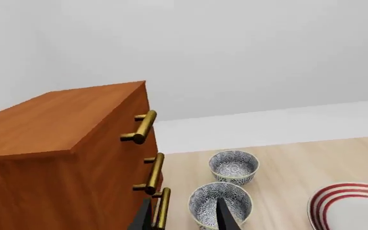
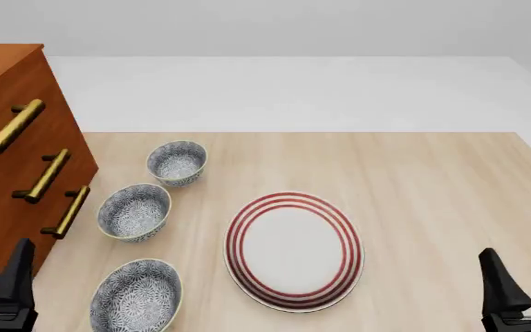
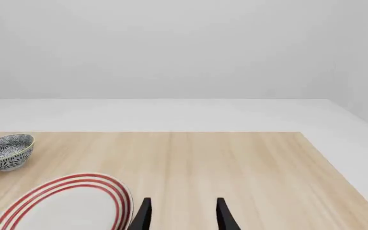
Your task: Open the top drawer of the cabinet.
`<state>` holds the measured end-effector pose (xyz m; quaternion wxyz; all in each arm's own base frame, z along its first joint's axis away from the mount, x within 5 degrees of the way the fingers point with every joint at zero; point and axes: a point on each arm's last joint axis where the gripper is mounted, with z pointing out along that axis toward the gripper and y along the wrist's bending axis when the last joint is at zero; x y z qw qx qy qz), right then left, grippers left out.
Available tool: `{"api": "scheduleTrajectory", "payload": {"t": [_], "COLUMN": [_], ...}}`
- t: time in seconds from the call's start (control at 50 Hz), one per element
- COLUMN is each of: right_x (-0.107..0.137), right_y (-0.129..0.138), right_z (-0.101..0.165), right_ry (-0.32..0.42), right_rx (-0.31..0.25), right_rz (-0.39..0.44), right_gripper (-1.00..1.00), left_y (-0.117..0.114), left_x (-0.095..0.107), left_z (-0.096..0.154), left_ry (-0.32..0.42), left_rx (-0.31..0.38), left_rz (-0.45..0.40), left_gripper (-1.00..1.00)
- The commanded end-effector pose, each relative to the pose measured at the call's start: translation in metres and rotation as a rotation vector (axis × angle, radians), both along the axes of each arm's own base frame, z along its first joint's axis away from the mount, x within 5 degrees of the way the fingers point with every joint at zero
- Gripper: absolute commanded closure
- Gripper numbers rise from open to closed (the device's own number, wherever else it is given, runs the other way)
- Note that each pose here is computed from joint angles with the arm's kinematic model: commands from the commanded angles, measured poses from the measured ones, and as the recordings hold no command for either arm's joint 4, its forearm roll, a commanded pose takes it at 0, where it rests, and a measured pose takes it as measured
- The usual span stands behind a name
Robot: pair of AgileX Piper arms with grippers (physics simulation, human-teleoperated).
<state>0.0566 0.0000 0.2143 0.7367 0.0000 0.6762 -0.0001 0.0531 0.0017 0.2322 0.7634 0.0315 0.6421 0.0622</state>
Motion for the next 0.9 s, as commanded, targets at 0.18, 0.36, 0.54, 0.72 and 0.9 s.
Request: {"api": "scheduleTrajectory", "payload": {"t": [0.18,0.36,0.54,0.72,0.9], "right_x": [0.0,0.0,0.0,0.0,0.0], "right_y": [0.0,0.0,0.0,0.0,0.0], "right_z": [0.0,0.0,0.0,0.0,0.0], "right_ry": [0.0,0.0,0.0,0.0,0.0], "right_rx": [0.0,0.0,0.0,0.0,0.0], "right_rz": [0.0,0.0,0.0,0.0,0.0], "right_gripper": [-1.0,-1.0,-1.0,-1.0,-1.0], "left_y": [0.0,-0.001,-0.002,-0.003,-0.004], "left_x": [-0.005,-0.007,-0.007,-0.007,-0.003], "left_z": [0.022,0.028,0.031,0.029,0.038], "left_ry": [-0.105,-0.135,-0.164,-0.203,-0.214], "left_rx": [0.154,0.228,0.322,0.431,0.484], "left_rz": [0.049,0.046,0.05,0.053,0.073], "left_gripper": [-1.0,-1.0,-1.0,-1.0,-1.0]}}
